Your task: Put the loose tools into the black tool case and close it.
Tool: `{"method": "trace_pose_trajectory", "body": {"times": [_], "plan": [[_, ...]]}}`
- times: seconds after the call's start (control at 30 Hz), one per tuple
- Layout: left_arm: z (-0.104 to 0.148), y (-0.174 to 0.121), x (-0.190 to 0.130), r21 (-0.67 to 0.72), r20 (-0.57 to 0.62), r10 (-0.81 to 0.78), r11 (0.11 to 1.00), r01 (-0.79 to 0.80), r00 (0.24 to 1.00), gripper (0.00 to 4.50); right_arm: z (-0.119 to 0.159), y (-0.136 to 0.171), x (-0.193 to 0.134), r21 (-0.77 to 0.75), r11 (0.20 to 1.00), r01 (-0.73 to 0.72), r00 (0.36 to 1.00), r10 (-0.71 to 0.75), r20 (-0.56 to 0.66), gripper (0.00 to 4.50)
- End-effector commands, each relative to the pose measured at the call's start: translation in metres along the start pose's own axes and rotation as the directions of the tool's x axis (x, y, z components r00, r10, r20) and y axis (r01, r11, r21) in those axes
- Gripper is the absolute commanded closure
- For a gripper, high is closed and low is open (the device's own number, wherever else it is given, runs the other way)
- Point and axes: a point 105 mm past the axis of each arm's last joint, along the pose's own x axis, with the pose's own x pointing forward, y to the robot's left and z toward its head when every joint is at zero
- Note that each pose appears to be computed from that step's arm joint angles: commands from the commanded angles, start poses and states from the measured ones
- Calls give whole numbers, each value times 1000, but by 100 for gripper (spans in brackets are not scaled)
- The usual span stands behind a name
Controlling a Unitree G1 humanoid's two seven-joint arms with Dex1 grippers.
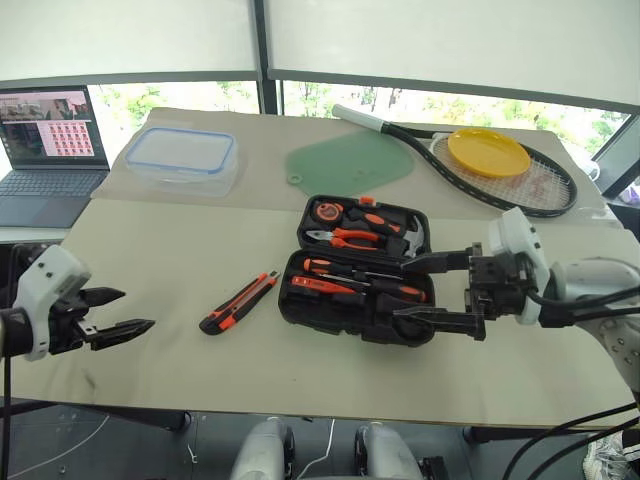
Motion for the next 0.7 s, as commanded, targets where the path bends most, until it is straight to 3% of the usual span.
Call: {"method": "trace_pose_trajectory", "body": {"times": [0.03,0.27,0.37,0.7], "plan": [[22,-31,19,-3,-43,-147,989,147,988,10,10,-1,-4,-87,996,23,1000,-23,4,0],[25,-45,60,73,-230,-211,970,233,950,10,9,6,-1,-107,993,40,999,-39,3,0],[19,-35,79,138,-299,-144,972,192,943,10,8,8,0,-105,993,62,998,-61,14,0],[15,-46,113,159,-369,-207,947,281,906,10,8,13,4,-84,988,126,991,-121,58,0]]}}
